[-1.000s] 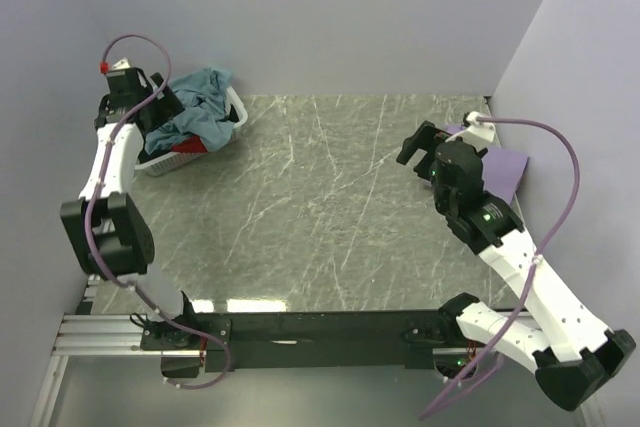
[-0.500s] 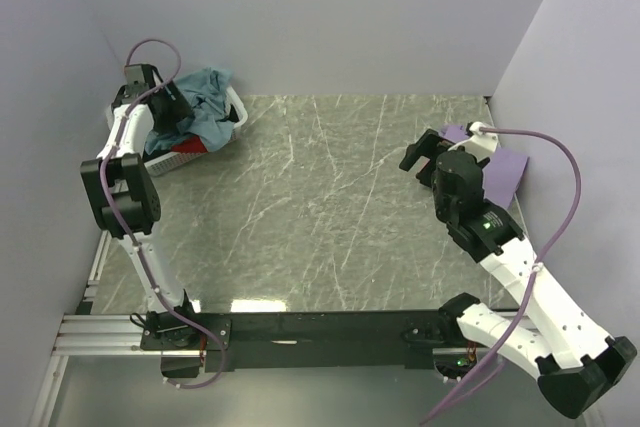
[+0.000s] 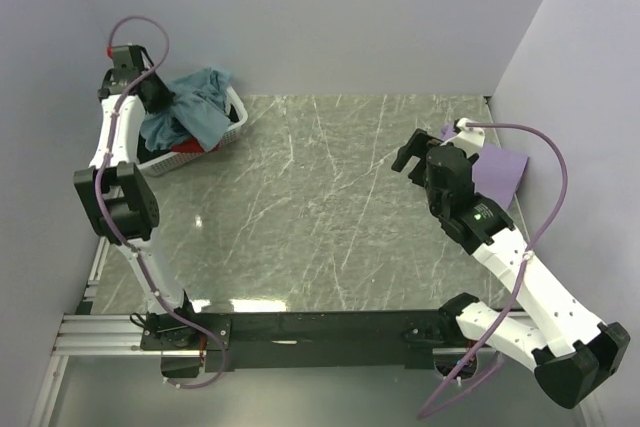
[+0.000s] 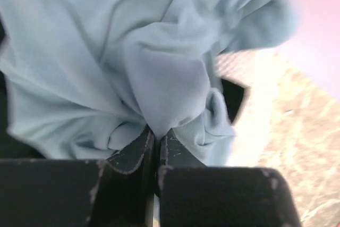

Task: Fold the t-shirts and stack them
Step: Grab the tshirt from the pile, then move the tshirt to the center of the board

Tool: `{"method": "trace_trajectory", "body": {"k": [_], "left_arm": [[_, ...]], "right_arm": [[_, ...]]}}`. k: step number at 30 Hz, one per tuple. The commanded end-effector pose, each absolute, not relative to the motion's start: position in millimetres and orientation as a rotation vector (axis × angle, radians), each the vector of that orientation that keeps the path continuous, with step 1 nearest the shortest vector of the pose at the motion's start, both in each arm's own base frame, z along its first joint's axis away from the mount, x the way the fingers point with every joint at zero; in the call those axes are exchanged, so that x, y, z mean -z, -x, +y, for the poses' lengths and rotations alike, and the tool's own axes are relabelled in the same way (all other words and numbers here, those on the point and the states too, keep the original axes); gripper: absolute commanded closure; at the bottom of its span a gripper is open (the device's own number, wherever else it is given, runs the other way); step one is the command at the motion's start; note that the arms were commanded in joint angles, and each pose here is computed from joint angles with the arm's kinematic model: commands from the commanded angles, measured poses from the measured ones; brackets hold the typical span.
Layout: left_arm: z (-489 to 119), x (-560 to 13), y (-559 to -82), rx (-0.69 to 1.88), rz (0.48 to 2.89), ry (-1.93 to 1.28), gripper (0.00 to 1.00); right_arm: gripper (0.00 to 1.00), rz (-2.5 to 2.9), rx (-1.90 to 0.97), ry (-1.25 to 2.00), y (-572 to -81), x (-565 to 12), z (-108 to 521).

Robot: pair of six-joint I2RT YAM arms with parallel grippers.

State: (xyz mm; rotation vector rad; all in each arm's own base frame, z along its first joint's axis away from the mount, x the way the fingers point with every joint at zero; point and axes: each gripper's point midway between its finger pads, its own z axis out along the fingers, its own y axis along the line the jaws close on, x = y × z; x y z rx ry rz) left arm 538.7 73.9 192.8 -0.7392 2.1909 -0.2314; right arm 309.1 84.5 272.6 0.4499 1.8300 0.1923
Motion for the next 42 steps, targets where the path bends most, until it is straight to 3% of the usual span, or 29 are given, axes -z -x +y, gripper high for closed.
{"method": "trace_trajectory", "body": {"k": [1,15,25,33,36,38,39,40,42], "left_arm": [[76,-329,-528,0.243,1.893,0.67,0.99],[60,-484,-431,0.37,1.399,0.651,1.0],[-40,-605,-391,0.627,1.265,0.15,1.0],[-113,-618,-351,0.896,1.234,0.135,1.0],[-132,-564,-364,0.943,1.369,0.184,1.0],[-136,-522,-372,0.945,1.502,0.265,0.86],[-136,-497,-376,0.944,1.575,0.323,0.75],[-133,-461,-384,0.907,1.662,0.392,0.52],[-130,-392,-387,0.837,1.845,0.468,0.34]], "right_arm": [[0.02,1.795,-0.228,-0.458,-315,-292,88],[0.03,1.84,-0.24,-0.436,-313,-283,93],[0.04,1.86,-0.288,-0.392,-317,-284,106],[0.04,1.865,-0.286,-0.403,-309,-280,101],[0.04,1.869,-0.279,-0.414,-304,-274,97],[0.04,1.867,-0.279,-0.42,-303,-273,96],[0.04,1.873,-0.276,-0.418,-302,-271,96],[0.04,1.878,-0.274,-0.419,-302,-270,96],[0.04,1.891,-0.274,-0.413,-303,-266,98]]}}
